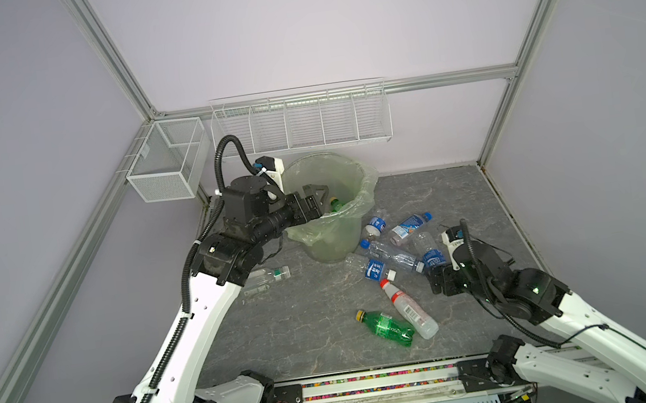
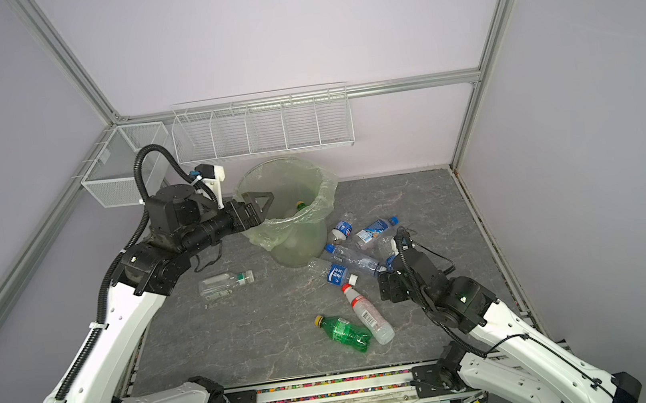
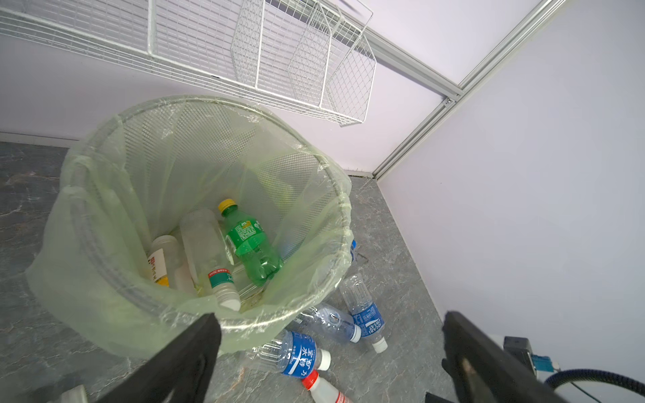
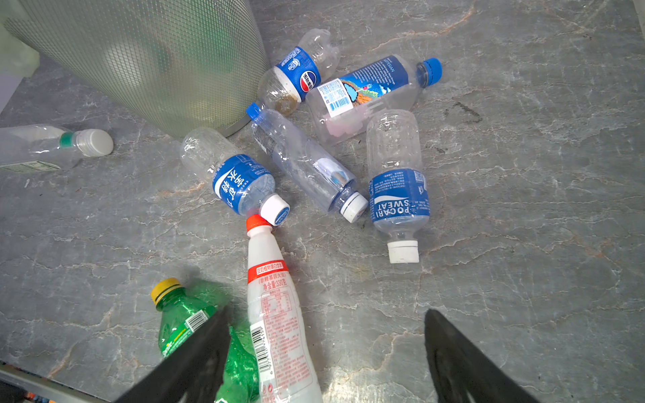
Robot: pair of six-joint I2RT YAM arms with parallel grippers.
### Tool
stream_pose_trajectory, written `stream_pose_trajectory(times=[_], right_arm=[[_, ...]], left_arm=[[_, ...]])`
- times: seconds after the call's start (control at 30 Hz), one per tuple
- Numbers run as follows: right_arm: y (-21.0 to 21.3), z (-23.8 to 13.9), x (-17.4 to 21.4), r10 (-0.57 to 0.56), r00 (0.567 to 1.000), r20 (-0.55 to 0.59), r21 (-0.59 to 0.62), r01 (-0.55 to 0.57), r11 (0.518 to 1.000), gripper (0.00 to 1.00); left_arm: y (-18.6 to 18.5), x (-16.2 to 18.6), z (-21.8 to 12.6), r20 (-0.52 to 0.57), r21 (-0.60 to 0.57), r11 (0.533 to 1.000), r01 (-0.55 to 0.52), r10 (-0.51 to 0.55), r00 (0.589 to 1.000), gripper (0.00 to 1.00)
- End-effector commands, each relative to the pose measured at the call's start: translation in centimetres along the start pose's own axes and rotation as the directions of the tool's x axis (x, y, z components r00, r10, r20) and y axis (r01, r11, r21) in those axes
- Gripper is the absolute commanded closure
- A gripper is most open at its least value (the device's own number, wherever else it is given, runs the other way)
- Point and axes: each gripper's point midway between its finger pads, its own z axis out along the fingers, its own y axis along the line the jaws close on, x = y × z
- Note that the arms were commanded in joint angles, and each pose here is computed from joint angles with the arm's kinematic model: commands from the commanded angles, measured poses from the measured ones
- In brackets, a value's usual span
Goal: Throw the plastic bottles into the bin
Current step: 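Withdraw the left gripper from the bin while the right moves toward the second soda bottle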
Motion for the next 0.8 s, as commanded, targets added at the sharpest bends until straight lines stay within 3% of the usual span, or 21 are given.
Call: stream_pose_trajectory(times=[0.0,0.3,0.57,0.77], right_arm=[[1.1,1.2,0.4,-0.022,0.999,-0.027,-0.039,0.021,0.999,0.12],[2.1,3.1,1.6,-0.050,0.990,-0.135,-0.044,0.044,0.998,0.12],[2.9,4.8,2.7,-0.051,0.979,-0.198,-0.043,0.043,0.998,0.12],[3.9,4.5,2.5,-0.044,0.984,-0.175,-0.077,0.031,0.997,0.12]], left_arm=[[1.5,2.1,-0.2,-0.049,-0.043,0.998,-0.055,0.053,0.997,0.01],[4.2,7.3,-1.4,-0.037,-0.048,0.999,0.004,-0.006,0.999,0.01],[6.4,10.1,-2.4,-0.088,-0.114,0.993,-0.026,0.016,0.996,0.01],[8.2,13.9,-1.8,-0.114,-0.120,0.990,0.078,-0.092,0.989,0.01]])
